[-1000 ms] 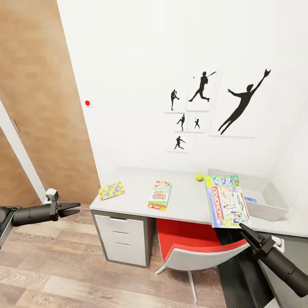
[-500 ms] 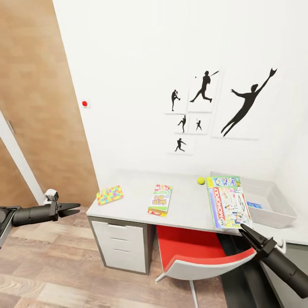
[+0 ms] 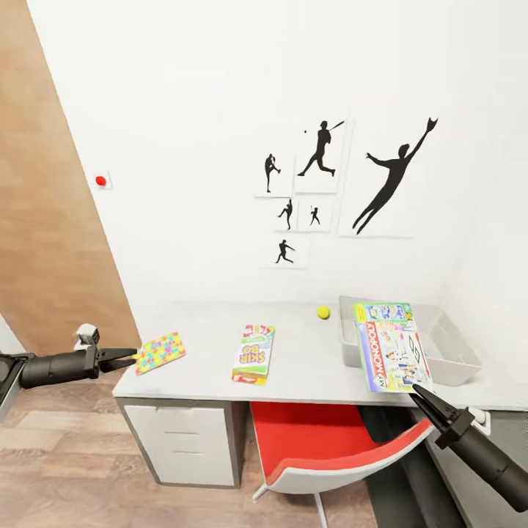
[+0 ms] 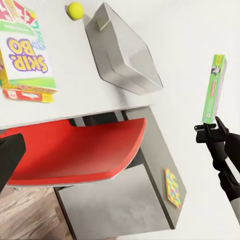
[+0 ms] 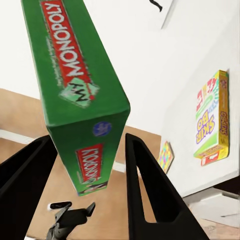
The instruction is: Put all the toys in the child's room - the three board games (two on the bed and one on the table), the two jigsaw puzzles on the table, and the tennis ball on the table - inside the toy box on the table in the child's room.
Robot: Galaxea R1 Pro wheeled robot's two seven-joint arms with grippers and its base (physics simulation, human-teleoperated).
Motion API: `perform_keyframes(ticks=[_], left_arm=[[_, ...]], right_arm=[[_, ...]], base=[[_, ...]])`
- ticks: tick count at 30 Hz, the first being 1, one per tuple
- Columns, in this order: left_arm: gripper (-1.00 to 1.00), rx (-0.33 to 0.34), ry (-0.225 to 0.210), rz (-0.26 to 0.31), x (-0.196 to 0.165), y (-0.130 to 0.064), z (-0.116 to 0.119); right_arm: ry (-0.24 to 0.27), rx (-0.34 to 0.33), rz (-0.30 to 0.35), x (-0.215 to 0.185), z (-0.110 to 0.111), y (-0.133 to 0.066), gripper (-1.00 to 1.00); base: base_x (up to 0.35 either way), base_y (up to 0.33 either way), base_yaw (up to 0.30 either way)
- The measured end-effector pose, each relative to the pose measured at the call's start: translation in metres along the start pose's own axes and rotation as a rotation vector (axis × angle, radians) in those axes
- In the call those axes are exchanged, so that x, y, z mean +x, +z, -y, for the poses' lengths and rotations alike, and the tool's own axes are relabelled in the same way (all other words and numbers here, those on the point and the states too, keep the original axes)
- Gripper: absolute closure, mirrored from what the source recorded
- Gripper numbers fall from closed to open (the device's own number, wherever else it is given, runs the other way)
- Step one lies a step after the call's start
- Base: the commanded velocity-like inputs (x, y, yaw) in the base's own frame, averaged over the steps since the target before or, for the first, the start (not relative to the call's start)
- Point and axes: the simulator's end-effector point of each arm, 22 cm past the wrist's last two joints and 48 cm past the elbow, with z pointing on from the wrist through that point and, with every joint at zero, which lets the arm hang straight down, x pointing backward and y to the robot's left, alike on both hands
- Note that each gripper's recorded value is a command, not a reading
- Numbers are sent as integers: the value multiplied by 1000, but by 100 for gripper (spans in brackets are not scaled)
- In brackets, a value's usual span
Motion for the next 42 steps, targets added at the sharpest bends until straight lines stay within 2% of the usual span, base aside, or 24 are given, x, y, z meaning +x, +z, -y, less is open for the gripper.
perform_keyframes(ticks=[11, 29, 42], left_arm=[[-100, -2, 0, -1, 0, 0, 0], [-100, -2, 0, -1, 0, 0, -1], [-100, -2, 0, 0, 0, 0, -1]], right_arm=[[2, 2, 0, 0, 1, 0, 100], [1, 2, 1, 0, 1, 0, 100], [4, -3, 3, 0, 0, 0, 100]], base=[[261, 157, -280], [205, 11, -277], [104, -26, -28]])
